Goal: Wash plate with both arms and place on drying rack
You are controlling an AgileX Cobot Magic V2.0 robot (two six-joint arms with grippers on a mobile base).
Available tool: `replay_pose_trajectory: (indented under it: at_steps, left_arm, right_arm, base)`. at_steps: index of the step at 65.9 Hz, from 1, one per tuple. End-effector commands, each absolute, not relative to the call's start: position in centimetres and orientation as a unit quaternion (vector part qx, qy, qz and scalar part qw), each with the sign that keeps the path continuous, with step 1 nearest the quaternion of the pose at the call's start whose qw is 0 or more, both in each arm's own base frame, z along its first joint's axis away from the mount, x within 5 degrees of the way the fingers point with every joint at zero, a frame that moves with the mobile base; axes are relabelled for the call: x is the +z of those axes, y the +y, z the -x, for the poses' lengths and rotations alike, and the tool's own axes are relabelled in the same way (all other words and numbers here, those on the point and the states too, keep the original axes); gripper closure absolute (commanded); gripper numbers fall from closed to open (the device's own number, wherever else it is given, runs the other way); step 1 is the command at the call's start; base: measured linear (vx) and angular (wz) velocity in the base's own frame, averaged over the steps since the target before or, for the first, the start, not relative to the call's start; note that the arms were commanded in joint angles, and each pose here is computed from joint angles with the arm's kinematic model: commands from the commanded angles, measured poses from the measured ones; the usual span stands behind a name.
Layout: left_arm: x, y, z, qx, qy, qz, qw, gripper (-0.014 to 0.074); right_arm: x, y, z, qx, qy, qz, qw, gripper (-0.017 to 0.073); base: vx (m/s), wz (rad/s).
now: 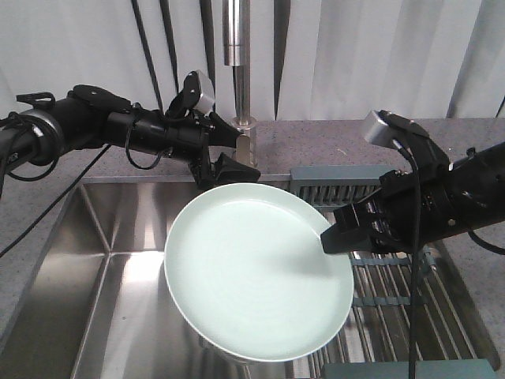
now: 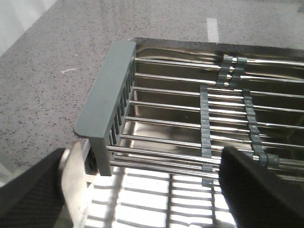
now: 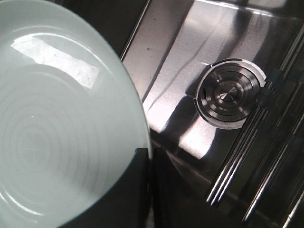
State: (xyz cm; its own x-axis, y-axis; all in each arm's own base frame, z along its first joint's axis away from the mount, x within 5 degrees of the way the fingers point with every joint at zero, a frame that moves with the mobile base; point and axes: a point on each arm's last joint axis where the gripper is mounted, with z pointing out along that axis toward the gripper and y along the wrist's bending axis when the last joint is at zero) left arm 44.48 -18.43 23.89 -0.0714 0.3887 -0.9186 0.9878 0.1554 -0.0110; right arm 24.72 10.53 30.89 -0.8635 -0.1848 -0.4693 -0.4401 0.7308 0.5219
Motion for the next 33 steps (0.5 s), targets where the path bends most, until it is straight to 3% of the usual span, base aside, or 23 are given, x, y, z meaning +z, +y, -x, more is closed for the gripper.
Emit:
replay_pose_trajectory:
  at_steps: [1, 20, 33]
  left_arm:
    - [28.6, -18.9, -42.5, -0.404, 0.579, -0.561, 0.433, 0.0008]
    - [29.9, -18.6, -42.3, -0.405, 0.594, -0.542, 0.435, 0.0008]
    - [32.5, -17.8, -42.1, -0.369, 0.676, -0.471, 0.431, 0.0008]
  right_arm:
    - [32.7, 10.6, -24.5, 0.343, 0.895, 0.166, 0.232, 0.0568]
    - [32.7, 10.6, -24.5, 0.343, 0.895, 0.166, 0.232, 0.0568]
    - [32.7, 10.6, -24.5, 0.343, 0.895, 0.166, 0.232, 0.0568]
  base:
    - [0.00, 0.00]
    - [0.00, 0.00]
    - [0.00, 0.00]
